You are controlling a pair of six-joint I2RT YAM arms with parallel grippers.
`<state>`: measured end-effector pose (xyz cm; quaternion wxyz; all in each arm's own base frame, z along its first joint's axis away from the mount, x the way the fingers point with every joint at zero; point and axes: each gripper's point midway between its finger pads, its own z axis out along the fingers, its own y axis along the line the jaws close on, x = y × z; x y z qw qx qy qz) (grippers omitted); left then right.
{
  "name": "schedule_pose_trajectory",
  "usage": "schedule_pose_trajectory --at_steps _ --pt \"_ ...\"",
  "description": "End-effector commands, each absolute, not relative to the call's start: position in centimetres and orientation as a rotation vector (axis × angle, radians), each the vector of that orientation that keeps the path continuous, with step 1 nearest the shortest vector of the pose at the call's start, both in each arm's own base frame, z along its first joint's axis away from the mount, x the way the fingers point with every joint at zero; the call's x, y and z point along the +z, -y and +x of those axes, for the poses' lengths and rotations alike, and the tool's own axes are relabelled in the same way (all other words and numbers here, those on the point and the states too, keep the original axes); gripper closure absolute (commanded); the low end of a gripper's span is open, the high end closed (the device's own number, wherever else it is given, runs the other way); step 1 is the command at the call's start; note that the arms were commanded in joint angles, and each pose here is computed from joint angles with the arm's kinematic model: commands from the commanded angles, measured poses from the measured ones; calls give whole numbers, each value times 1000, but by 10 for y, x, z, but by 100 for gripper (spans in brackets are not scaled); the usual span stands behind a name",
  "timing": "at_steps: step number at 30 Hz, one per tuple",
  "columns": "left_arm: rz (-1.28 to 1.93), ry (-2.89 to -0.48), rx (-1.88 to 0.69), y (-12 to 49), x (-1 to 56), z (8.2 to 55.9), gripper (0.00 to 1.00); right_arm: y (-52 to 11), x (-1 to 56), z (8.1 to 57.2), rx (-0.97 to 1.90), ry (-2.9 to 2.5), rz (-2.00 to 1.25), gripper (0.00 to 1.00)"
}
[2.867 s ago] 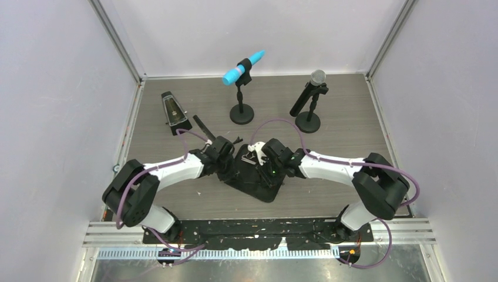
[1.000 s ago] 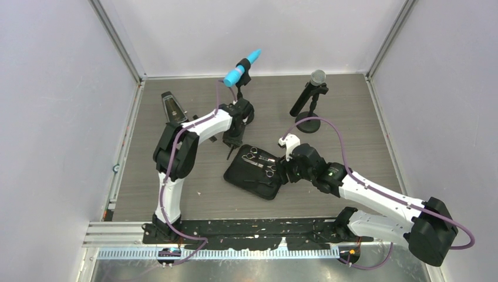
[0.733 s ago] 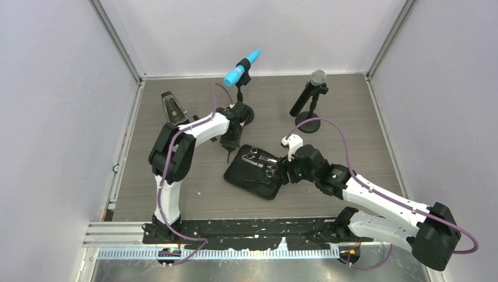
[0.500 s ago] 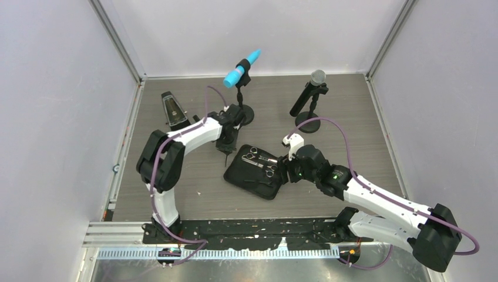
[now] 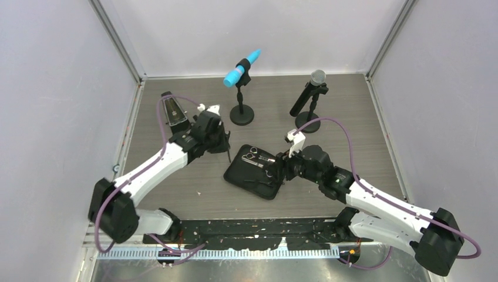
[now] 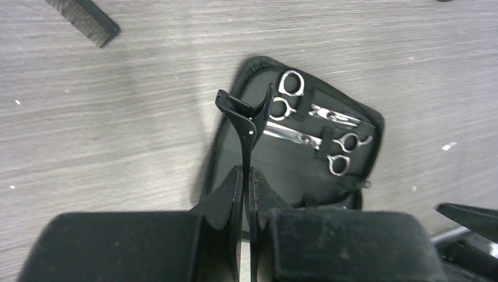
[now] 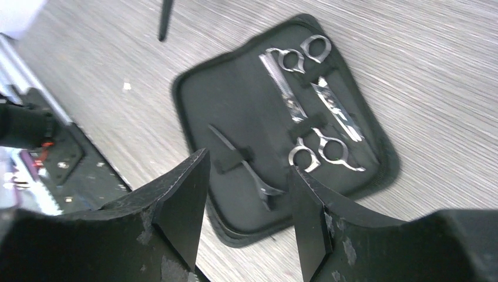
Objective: Sort the hair-cutting tools
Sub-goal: Pick up the haircut tool at the center of the board.
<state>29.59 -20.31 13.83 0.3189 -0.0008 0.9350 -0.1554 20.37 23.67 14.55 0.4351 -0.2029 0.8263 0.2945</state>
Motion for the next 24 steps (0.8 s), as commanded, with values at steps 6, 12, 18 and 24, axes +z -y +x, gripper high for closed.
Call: schedule_pose_trajectory --at_steps 6,12,18,24 --pt "-157 -2080 -1074 249 218 272 100 -308 219 197 1227 -1774 -491 39" --pt "-152 -1907 -1330 264 254 254 100 -336 235 192 1419 -1748 -499 38" --pt "-87 -1793 -1445 272 278 236 100 -346 238 193 1493 -1759 -472 39" --pt "-34 -1734 -1494 275 291 227 100 -351 253 187 1566 -1701 -502 51"
